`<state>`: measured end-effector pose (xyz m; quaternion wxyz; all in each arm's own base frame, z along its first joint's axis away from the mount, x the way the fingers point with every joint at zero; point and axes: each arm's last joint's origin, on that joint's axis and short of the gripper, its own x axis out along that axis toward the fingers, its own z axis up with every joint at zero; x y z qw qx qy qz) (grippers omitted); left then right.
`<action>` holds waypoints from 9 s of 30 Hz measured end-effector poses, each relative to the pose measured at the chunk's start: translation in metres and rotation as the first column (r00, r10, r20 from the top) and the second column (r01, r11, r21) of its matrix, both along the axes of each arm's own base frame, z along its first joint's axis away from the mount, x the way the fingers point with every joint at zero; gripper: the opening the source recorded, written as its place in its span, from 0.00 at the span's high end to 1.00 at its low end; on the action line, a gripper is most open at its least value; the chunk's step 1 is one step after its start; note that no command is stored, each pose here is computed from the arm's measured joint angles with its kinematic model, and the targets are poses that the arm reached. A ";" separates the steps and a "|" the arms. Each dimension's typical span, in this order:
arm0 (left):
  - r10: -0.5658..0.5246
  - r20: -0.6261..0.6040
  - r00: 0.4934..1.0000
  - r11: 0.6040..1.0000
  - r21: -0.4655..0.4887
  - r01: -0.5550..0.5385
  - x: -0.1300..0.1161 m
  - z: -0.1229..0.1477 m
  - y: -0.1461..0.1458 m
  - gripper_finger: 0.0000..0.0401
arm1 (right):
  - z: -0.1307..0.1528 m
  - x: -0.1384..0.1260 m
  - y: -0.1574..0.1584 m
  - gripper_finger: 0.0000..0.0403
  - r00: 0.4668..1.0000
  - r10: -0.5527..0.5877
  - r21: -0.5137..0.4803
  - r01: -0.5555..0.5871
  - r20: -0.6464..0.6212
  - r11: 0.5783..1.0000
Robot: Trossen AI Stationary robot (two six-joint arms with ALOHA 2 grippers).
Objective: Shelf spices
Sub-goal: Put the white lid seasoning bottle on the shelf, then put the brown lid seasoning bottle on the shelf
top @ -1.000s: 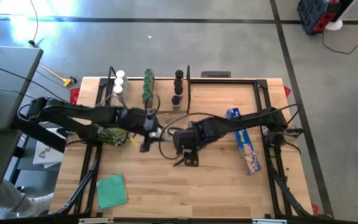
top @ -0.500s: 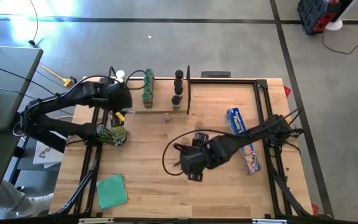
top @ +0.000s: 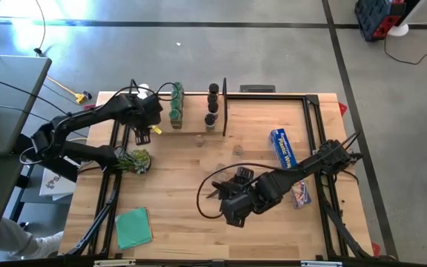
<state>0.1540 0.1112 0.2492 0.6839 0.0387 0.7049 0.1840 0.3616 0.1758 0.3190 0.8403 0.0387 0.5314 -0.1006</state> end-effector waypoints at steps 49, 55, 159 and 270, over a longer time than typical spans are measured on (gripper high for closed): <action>0.059 -0.050 0.997 0.997 0.056 -0.056 -0.006 -0.005 0.012 0.44 | 0.000 0.001 -0.001 0.23 1.000 0.000 -0.003 0.000 0.004 1.000; 0.058 -0.062 0.996 0.997 0.045 -0.055 -0.008 -0.005 0.011 0.44 | 0.000 0.001 -0.001 0.23 1.000 0.000 -0.003 0.000 0.004 1.000; 0.221 0.074 0.973 0.973 -0.081 -0.215 0.002 0.042 -0.004 0.54 | 0.001 0.005 0.001 0.23 0.999 0.033 -0.008 -0.032 0.041 0.999; -0.179 0.984 0.021 0.899 0.155 0.409 -0.031 0.102 -0.105 0.54 | -0.160 0.083 -0.150 0.23 0.842 -0.439 0.083 0.485 -0.314 0.871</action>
